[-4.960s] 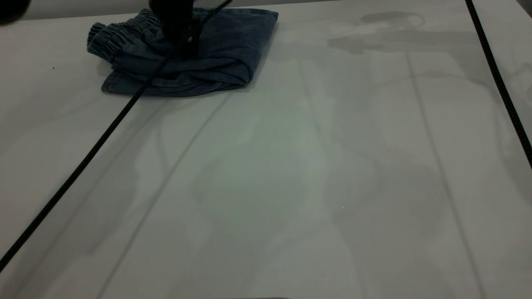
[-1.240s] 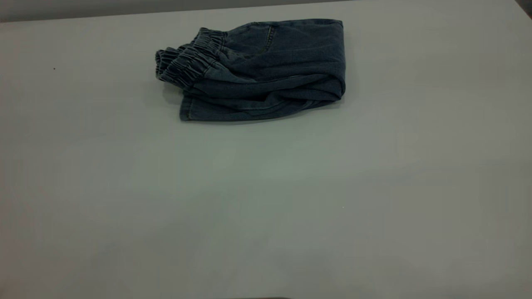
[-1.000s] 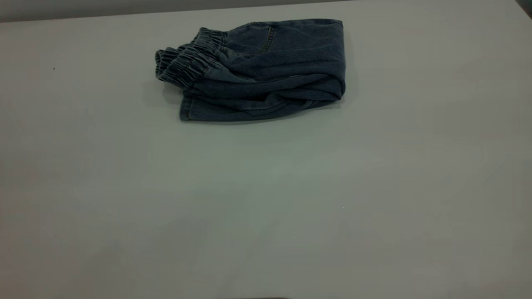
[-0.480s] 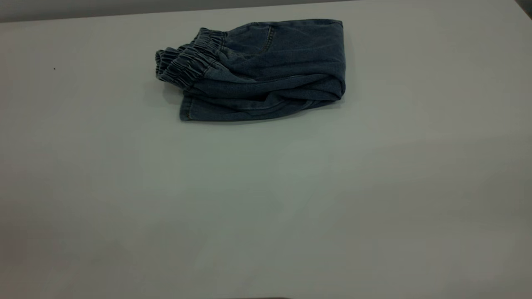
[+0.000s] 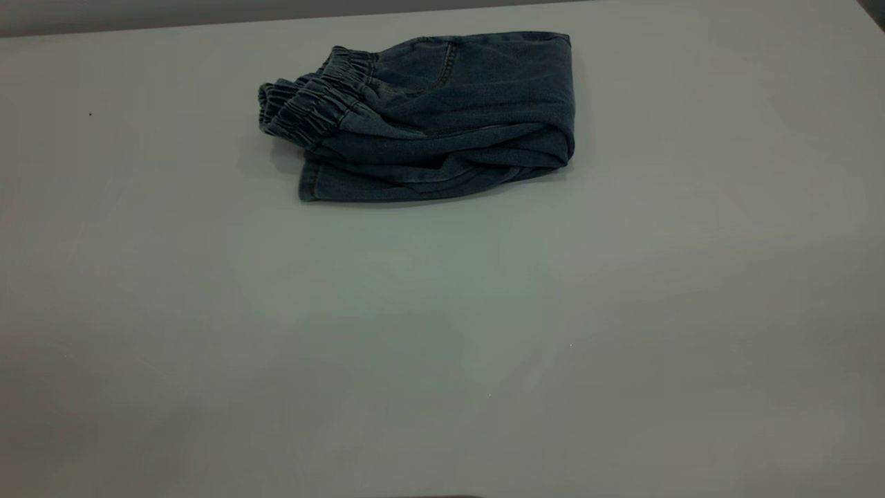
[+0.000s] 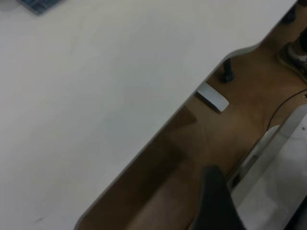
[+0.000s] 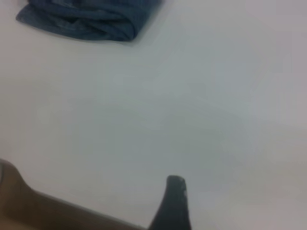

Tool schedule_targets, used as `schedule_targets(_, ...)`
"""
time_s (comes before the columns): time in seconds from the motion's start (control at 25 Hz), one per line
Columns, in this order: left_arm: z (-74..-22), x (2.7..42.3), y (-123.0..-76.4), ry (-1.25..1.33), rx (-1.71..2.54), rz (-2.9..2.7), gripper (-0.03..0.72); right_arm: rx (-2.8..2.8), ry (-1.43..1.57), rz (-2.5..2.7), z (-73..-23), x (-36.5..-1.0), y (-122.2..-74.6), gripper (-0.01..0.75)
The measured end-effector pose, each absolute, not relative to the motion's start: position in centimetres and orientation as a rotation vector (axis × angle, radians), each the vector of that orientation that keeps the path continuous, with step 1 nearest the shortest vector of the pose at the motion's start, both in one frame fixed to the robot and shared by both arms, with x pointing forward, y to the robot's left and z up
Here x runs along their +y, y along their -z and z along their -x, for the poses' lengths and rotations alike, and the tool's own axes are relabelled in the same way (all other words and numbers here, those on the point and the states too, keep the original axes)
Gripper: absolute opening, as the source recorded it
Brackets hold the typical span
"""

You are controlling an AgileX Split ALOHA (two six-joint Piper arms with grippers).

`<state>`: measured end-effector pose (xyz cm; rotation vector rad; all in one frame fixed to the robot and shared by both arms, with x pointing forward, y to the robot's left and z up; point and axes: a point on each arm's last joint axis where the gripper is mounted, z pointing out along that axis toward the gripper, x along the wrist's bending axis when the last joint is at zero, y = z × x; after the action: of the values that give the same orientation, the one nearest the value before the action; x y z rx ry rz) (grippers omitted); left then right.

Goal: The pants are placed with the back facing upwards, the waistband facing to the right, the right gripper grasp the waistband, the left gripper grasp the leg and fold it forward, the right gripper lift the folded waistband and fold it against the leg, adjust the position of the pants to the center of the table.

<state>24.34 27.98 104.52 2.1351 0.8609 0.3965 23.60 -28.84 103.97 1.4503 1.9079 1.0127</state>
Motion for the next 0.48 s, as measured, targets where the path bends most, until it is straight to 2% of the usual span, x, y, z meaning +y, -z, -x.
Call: schedule_targets(0.48, -24.35, 27.93, -104.57, -0.395, 0.860, -2.127, 0.415, 1.873, -1.072, -1.417, -22.88, -28.80, -104.01, 0.570)
